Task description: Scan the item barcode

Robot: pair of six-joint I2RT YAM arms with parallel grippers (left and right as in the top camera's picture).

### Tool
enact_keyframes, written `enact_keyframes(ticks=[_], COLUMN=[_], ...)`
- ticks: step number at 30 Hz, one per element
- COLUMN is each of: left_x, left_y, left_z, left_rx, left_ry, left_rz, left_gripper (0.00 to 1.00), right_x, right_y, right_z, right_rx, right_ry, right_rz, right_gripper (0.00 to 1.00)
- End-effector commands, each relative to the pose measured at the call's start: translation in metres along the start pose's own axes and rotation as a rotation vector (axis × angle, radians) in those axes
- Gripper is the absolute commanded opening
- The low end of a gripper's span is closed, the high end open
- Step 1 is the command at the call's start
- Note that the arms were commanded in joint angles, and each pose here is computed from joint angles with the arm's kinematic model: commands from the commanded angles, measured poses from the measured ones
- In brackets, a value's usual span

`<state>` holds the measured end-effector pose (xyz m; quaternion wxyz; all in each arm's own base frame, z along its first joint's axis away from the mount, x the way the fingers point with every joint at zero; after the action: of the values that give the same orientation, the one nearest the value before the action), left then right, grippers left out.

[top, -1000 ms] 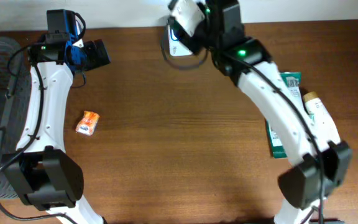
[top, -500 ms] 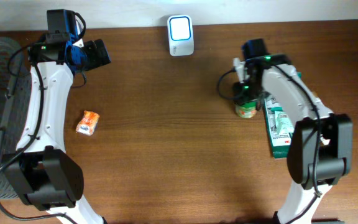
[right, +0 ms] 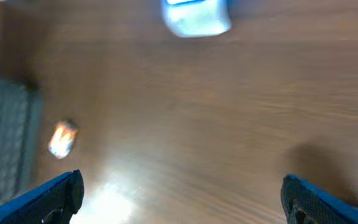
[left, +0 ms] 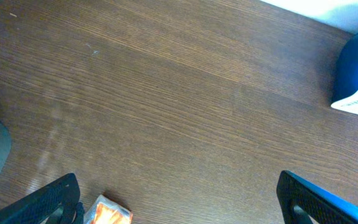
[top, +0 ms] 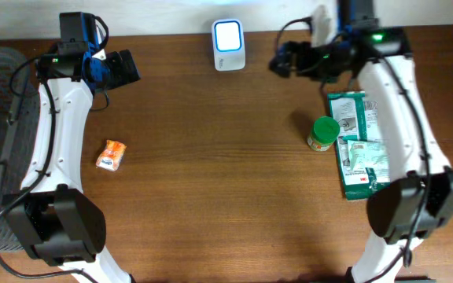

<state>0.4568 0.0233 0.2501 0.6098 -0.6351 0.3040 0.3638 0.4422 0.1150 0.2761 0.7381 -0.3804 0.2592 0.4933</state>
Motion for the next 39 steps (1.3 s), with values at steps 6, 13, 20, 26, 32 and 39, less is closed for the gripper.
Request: enact_keyframes(ticks=[6, 13, 20, 26, 32, 39], left_x=[0.001, 0.058, 0.109, 0.148, 0.129, 0.044], left_y=[0.054, 0.149, 0.156, 0.199, 0.174, 0.052], left_z=[-0.005, 0.052, 0.053, -0.008, -0.102, -0.085], left_rx=[0.110, 0.070, 0.154, 0.157, 0.292, 0.258], left_ry=[0.061, -0.381, -0.307, 0.002, 0.336, 0.161], left_rz=[0.300, 0.647, 0.553, 0.698, 0.631, 0.452], left_gripper=[0.10, 0.00, 0.00, 0.00, 0.00, 0.03], right_x=[0.067, 0.064, 0.064, 0.064, 0.064, 0.063], right_y=[-0.004, -0.008, -0.004, -0.004, -0.003, 0.001], right_z=[-0.008, -0.014, -0.016, -0.019, -0.019, -0.021], right_rx=[-0.029, -0.030, -0.071, -0.067, -0.065, -0.056], right_ry=[0.084, 0.093, 0.104, 0.132, 0.133, 0.139], right_rz=[0.008, 0.001, 0.020, 0.019, 0.022, 0.043], right_gripper=[0.93, 1.00, 1.00, 1.00, 1.00, 1.00])
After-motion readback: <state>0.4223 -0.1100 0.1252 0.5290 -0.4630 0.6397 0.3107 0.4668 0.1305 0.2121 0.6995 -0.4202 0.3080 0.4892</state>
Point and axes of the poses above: each gripper's point midway between its finger pads, its own x axis out along the fingers, its own z axis along the line the jaws close on, y = z × x, the point moved 6 cm from there along -x, back along the fingers, and after that the axes turned 13 degrees about x, right-handed, at the moved point
